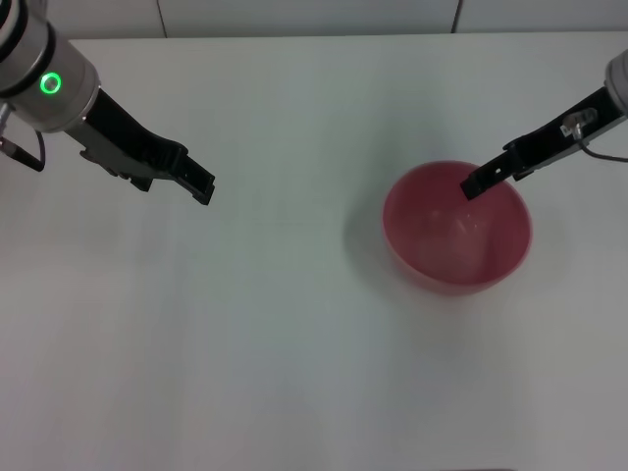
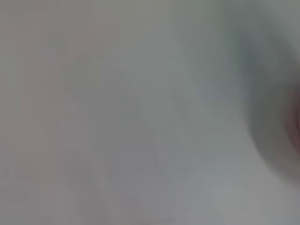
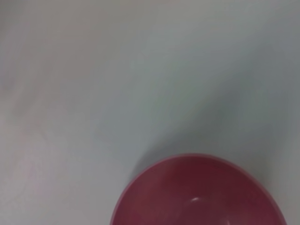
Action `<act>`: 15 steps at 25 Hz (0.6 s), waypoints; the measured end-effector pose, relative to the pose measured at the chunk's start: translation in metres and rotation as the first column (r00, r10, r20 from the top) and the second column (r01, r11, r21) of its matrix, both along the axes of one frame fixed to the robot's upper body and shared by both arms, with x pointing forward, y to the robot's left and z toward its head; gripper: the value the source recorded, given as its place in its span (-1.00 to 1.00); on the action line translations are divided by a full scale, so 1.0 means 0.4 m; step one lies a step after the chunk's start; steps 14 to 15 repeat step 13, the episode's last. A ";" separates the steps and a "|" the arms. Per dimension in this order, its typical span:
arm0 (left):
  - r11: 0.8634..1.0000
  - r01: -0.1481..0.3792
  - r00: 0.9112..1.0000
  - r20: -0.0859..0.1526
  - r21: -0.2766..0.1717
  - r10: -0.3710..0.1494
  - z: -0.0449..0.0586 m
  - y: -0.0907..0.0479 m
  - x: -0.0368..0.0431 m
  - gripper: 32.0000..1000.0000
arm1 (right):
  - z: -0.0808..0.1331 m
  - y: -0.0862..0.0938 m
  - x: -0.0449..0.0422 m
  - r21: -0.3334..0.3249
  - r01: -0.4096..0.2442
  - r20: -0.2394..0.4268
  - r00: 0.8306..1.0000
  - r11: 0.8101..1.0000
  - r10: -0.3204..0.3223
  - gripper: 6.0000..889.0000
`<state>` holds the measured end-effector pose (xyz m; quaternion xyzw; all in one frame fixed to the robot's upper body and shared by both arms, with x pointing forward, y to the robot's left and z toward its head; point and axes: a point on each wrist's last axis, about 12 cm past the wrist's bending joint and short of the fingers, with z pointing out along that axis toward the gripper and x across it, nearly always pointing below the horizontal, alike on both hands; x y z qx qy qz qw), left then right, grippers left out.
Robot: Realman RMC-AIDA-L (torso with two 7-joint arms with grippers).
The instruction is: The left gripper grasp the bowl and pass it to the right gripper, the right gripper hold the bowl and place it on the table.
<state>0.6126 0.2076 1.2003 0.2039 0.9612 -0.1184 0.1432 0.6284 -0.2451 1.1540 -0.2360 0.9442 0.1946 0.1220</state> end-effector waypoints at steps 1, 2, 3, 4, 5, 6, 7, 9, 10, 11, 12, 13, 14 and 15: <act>1.000 0.000 1.000 0.000 0.000 0.000 0.000 0.000 0.000 0.67 | 0.001 0.000 0.000 0.000 0.000 0.001 1.000 1.000 0.000 0.98; 1.000 0.001 1.000 0.000 0.000 -0.001 0.000 0.000 0.000 0.67 | 0.001 0.000 0.000 0.000 0.000 0.001 1.000 1.000 0.000 0.98; 1.000 0.001 1.000 0.001 0.000 -0.001 0.001 -0.001 0.000 0.67 | 0.001 0.000 0.000 0.000 0.000 0.001 1.000 1.000 0.000 0.98; 1.000 0.001 1.000 0.001 0.000 -0.001 0.001 -0.001 0.000 0.67 | 0.001 0.000 0.001 0.000 0.000 0.001 1.000 1.000 0.000 0.98; 1.000 0.001 1.000 0.001 0.000 -0.001 0.001 -0.001 0.000 0.67 | 0.001 0.001 0.001 0.000 -0.001 0.001 1.000 1.000 0.001 0.98; 1.000 0.002 1.000 0.001 0.000 -0.002 0.001 -0.001 0.000 0.67 | 0.002 0.002 0.001 0.000 -0.002 0.002 1.000 1.000 0.002 0.98; 1.000 0.002 1.000 0.001 0.000 -0.002 0.000 0.000 0.000 0.67 | 0.003 0.002 0.001 0.000 -0.003 0.002 1.000 1.000 0.003 0.98; 1.000 0.002 1.000 0.001 0.001 -0.002 0.000 0.000 0.000 0.67 | 0.005 0.003 0.001 0.000 -0.006 -0.001 1.000 1.000 0.006 0.98; 1.000 0.002 1.000 0.001 0.001 -0.002 0.000 0.000 0.000 0.67 | 0.005 0.004 0.001 0.000 -0.007 -0.002 1.000 1.000 0.007 0.98; 1.000 0.002 1.000 0.001 0.000 -0.002 0.000 0.000 0.000 0.67 | 0.005 0.004 0.000 0.000 -0.008 -0.002 1.000 1.000 0.008 0.98; 1.000 0.002 1.000 0.001 0.000 -0.002 0.000 -0.001 0.000 0.67 | 0.006 0.004 0.001 0.000 -0.008 -0.002 1.000 1.000 0.008 0.98; 1.000 0.002 1.000 0.001 0.001 -0.002 0.000 -0.001 0.000 0.67 | 0.006 0.004 0.001 0.000 -0.008 -0.002 1.000 1.000 0.008 0.98; 1.000 0.002 1.000 0.001 0.001 -0.002 0.000 -0.001 0.000 0.67 | 0.006 0.004 0.001 0.000 -0.008 -0.002 1.000 1.000 0.008 0.98; 1.000 0.002 1.000 0.001 0.001 -0.002 0.000 -0.001 0.000 0.67 | 0.006 0.004 0.001 0.000 -0.008 -0.002 1.000 1.000 0.008 0.98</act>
